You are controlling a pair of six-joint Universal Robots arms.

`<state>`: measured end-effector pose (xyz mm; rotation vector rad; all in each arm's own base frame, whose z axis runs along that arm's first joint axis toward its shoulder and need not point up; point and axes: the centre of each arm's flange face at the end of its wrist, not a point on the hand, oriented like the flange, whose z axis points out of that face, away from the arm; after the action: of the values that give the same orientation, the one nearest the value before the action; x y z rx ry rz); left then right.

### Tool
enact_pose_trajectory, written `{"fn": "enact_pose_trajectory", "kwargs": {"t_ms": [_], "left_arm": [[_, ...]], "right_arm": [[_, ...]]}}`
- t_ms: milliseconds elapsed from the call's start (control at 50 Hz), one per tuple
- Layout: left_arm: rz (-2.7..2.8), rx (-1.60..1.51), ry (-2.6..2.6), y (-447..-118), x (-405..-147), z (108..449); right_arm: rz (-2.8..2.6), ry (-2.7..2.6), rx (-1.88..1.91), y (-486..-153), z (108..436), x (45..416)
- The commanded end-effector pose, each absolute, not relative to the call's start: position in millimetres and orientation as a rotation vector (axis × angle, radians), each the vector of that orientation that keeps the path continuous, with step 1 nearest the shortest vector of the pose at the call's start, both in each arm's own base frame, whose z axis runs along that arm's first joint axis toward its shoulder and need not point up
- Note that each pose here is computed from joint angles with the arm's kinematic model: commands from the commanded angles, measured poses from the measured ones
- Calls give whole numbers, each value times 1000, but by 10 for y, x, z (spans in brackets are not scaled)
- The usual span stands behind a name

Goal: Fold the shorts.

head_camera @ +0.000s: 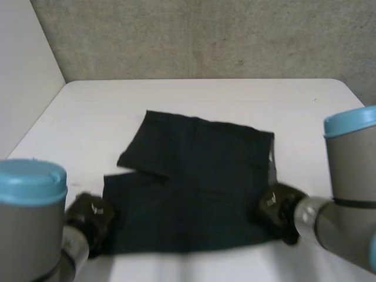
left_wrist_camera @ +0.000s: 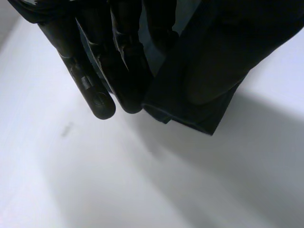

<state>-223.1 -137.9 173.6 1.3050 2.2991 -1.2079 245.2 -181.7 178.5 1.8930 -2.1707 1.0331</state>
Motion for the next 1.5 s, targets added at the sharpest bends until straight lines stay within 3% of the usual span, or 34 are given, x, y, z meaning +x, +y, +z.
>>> {"fn": "enact_pose_trajectory", "kwargs": {"t_ms": [20, 80, 180, 320, 480, 640, 780, 960, 1040, 1240, 1360, 1500], "left_arm": [[-1378, 1477, 2123, -1201, -2371, 2014], [-1535, 1412, 2066, -1384, -2506, 2108], [-1854, 1224, 1916, -1980, -2891, 2194], [-2010, 1055, 1817, -2844, -3271, 1927], [-2114, 985, 1611, -3461, -3630, 1666], [-2295, 793, 1401, -3794, -3697, 1648], [-2395, 704, 1306, -3677, -3717, 1600], [-2458, 652, 1271, -3348, -3594, 2012], [-2484, 593, 1322, -3199, -3439, 2218], [-2384, 603, 1893, -2612, -3015, 2310], [-2213, 608, 2457, -2313, -2915, 2175], [-2007, 778, 2789, -2226, -2860, 2009]], "right_arm": [[1052, -2086, 1970, -1669, 1996, 2320], [1169, -2089, 1875, -1879, 2043, 2360], [1252, -2143, 1714, -2251, 1932, 2459], [1399, -2012, 1453, -2818, 1925, 2586], [1593, -1859, 1334, -3364, 1732, 2808], [1782, -1684, 1241, -3746, 1485, 2983], [1856, -1658, 1144, -3820, 1583, 2938], [2126, -1724, 851, -3547, 2648, 2626], [2094, -1851, 877, -3317, 2765, 2550], [1729, -2377, 1154, -2772, 2378, 2464], [1708, -2437, 1146, -2732, 2013, 2415], [1755, -2392, 1143, -2802, 1570, 2466]]}}
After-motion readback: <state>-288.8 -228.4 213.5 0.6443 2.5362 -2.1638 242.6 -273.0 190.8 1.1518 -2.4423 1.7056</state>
